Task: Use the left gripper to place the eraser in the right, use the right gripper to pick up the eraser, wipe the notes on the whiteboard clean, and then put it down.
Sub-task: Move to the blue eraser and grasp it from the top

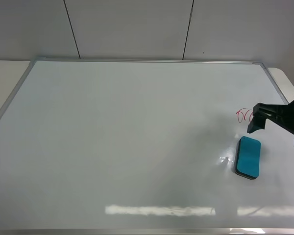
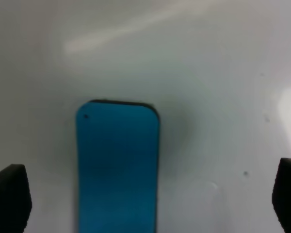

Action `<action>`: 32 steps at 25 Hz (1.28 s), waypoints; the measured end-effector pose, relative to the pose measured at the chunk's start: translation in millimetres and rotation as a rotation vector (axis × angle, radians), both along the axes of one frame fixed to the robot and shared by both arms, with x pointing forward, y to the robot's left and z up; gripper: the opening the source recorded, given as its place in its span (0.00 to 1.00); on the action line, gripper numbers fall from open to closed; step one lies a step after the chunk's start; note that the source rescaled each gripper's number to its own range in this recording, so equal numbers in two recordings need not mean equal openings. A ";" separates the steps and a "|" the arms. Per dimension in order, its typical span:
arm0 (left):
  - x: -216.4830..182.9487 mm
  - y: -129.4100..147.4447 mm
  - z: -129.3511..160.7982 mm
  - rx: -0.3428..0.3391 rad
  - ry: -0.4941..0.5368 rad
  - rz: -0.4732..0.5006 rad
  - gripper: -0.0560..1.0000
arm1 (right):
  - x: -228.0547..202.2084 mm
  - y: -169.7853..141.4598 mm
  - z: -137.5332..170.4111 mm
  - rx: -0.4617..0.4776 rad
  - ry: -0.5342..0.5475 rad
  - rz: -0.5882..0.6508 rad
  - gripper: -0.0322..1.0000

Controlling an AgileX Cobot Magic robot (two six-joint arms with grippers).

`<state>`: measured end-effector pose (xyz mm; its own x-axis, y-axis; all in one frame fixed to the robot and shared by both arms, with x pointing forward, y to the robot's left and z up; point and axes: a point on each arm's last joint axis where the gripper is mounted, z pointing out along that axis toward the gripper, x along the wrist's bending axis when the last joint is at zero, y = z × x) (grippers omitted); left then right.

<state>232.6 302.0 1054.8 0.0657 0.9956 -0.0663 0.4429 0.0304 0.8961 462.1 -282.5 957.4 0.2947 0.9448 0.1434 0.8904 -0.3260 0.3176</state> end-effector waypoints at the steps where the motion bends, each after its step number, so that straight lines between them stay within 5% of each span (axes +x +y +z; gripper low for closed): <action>1: 0.0 0.0 0.0 0.000 0.000 0.001 1.00 | 2.7 5.3 -3.8 0.017 -0.001 -0.012 1.00; 10: 0.0 0.0 0.0 0.001 0.000 0.000 1.00 | 12.5 37.0 -36.1 0.094 0.063 -0.101 1.00; 32: -0.1 -0.6 0.0 -0.006 0.001 -0.003 1.00 | 7.4 35.7 -65.2 0.011 0.253 -0.072 1.00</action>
<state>232.5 301.5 1054.8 0.0689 0.9950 -0.0720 0.4435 0.0341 0.8956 469.4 -246.9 892.2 0.3888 0.9189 0.0673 0.9155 -0.3935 0.0840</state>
